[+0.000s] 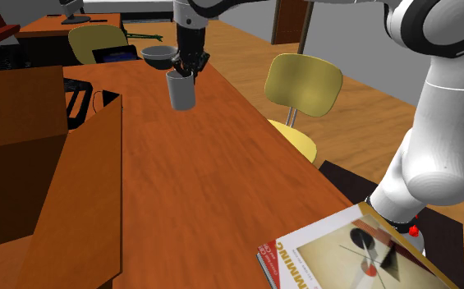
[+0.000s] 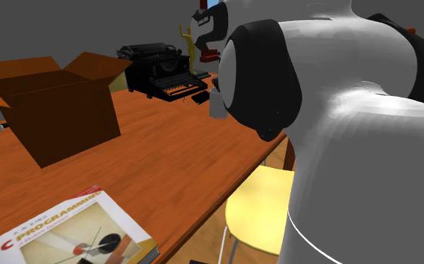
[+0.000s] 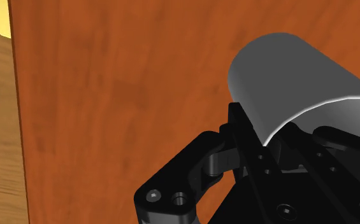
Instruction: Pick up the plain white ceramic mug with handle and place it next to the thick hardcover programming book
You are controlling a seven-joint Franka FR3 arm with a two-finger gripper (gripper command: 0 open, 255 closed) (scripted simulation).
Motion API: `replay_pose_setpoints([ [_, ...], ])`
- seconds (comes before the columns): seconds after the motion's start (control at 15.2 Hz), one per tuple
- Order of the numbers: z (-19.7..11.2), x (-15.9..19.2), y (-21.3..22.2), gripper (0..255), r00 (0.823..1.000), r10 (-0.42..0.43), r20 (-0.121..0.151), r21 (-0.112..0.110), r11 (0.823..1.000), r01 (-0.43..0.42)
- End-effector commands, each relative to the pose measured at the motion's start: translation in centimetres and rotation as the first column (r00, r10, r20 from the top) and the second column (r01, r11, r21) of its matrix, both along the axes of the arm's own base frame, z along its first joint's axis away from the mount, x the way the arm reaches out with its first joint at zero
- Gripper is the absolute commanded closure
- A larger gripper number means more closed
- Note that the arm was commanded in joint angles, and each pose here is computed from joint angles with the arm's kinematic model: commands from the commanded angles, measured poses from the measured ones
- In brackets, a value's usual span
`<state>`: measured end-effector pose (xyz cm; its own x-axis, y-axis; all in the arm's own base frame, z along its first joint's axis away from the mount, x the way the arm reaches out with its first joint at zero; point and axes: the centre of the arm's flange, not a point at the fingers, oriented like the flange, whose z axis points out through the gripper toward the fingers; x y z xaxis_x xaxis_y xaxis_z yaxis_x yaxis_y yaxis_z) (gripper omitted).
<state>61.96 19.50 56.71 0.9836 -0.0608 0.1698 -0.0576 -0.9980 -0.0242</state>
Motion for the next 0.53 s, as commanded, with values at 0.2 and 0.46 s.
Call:
replay_pose_setpoints([
  [0.2,2.7,-0.1,0.0,255,1.000,0.000,0.000,0.000,1.000,0.000],
  [0.46,4.8,-0.1,0.0,255,1.000,0.000,0.000,0.000,1.000,0.000],
])
